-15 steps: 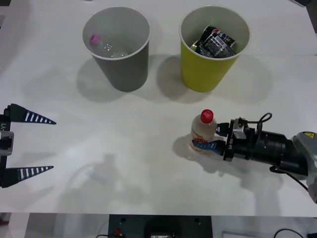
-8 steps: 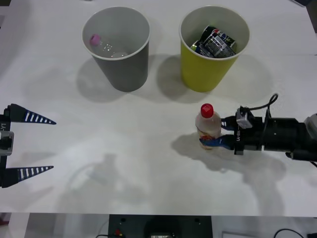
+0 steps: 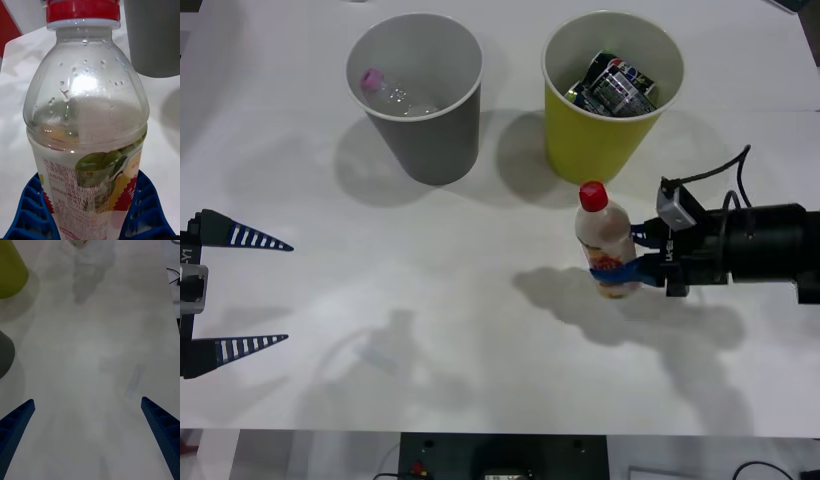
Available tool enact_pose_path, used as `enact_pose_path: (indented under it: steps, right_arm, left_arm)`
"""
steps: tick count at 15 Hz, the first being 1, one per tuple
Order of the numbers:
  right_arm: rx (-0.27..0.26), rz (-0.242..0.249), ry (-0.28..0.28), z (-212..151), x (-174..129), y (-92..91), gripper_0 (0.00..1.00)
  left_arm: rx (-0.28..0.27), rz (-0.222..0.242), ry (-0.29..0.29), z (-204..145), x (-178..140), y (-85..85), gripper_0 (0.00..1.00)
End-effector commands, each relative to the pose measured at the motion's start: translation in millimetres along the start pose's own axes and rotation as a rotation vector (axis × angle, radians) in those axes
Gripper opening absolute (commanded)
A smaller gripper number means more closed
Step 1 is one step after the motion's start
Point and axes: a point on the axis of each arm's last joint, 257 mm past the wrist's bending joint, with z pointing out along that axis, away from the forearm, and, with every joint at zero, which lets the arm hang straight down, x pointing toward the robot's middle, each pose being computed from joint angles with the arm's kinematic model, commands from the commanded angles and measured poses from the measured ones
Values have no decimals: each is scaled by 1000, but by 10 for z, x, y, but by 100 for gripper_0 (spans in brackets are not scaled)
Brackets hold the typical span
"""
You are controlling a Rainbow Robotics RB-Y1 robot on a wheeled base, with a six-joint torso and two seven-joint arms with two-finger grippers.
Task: Put the can into the green bin and the plastic bottle into the gray bin
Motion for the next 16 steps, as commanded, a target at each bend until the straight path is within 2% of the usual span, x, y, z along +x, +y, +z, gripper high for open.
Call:
enact_pose_path:
  steps: [1, 9, 12, 14, 16]
  right_arm:
    - [30, 43, 36, -53, -208, 86, 0]
    - [98, 160, 120, -272, -867, 401, 0]
    - [113, 192, 145, -263, -1118, 437, 0]
    - [121, 184, 140, -214, -1290, 394, 0]
    - [101, 171, 151, -202, -1447, 327, 0]
  left_arm:
    - [0, 0, 0, 0, 0, 0, 98]
    - [0, 0, 0, 0, 0, 0, 98]
    - [0, 0, 0, 0, 0, 0, 98]
    - [0, 0, 0, 0, 0, 0, 98]
    - [0, 0, 0, 0, 0, 0, 98]
